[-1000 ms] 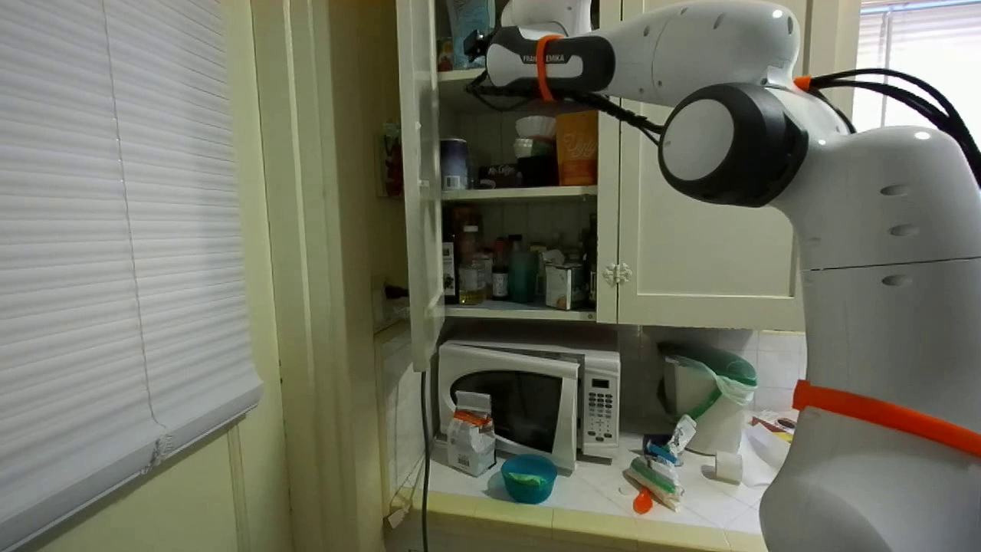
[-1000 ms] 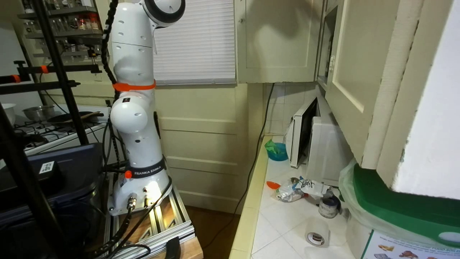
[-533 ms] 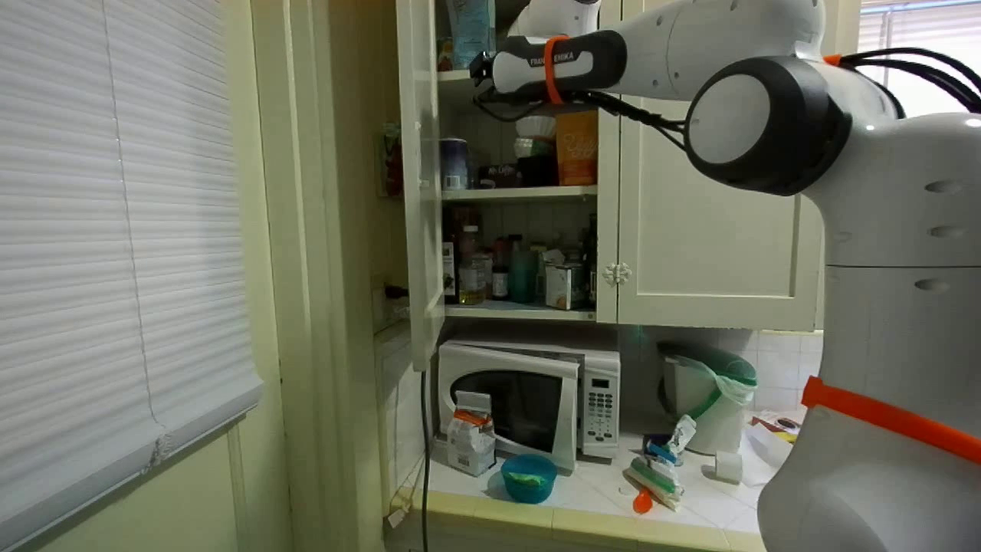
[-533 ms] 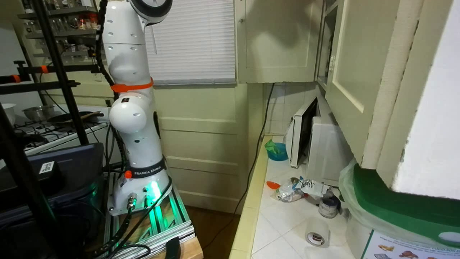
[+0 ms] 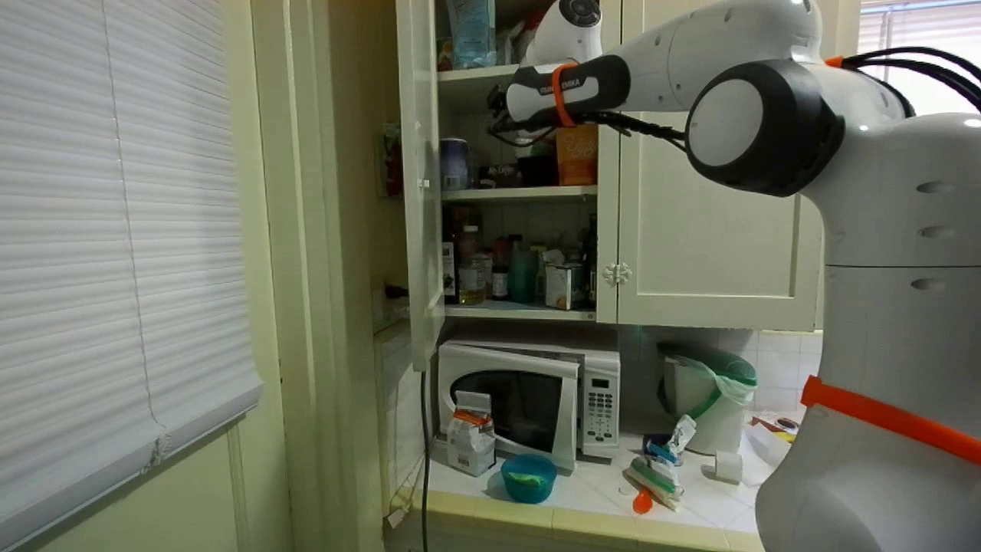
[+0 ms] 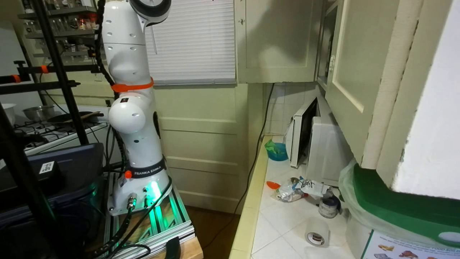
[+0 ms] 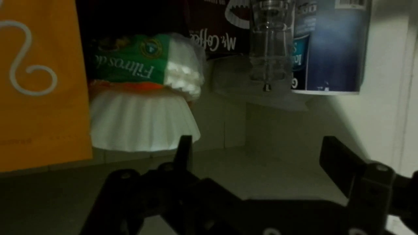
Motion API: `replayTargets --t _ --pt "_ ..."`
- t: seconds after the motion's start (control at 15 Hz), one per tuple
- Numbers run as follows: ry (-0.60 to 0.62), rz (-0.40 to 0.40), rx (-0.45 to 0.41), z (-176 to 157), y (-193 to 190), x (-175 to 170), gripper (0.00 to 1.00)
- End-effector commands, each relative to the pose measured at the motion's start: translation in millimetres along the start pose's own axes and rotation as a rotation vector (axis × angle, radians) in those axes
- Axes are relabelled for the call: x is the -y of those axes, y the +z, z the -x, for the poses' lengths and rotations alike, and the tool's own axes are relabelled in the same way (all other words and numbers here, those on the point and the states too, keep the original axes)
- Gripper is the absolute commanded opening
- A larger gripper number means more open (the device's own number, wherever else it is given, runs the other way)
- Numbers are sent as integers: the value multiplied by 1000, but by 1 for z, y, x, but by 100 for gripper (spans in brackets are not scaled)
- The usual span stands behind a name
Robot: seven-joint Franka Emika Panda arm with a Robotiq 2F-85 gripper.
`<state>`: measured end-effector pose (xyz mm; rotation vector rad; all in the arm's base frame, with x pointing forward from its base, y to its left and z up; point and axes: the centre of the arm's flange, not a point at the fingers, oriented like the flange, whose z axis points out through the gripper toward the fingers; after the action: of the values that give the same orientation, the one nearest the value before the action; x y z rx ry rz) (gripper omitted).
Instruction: Move the cupcake liners to the bottom shelf
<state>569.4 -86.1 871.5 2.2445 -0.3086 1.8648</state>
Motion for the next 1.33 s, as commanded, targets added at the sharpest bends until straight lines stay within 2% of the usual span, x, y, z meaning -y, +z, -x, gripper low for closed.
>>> replayTargets --t 0.0,0.2,0.53,0.87,1.27 --pt "-18 61 41 -1 14 -3 100" --pt "-129 91 8 -3 18 -4 100" --pt "-325 117 1 -7 31 -7 100" --pt "-531 183 -23 -8 47 -7 100" --pt "-674 241 -40 -6 63 -2 100"
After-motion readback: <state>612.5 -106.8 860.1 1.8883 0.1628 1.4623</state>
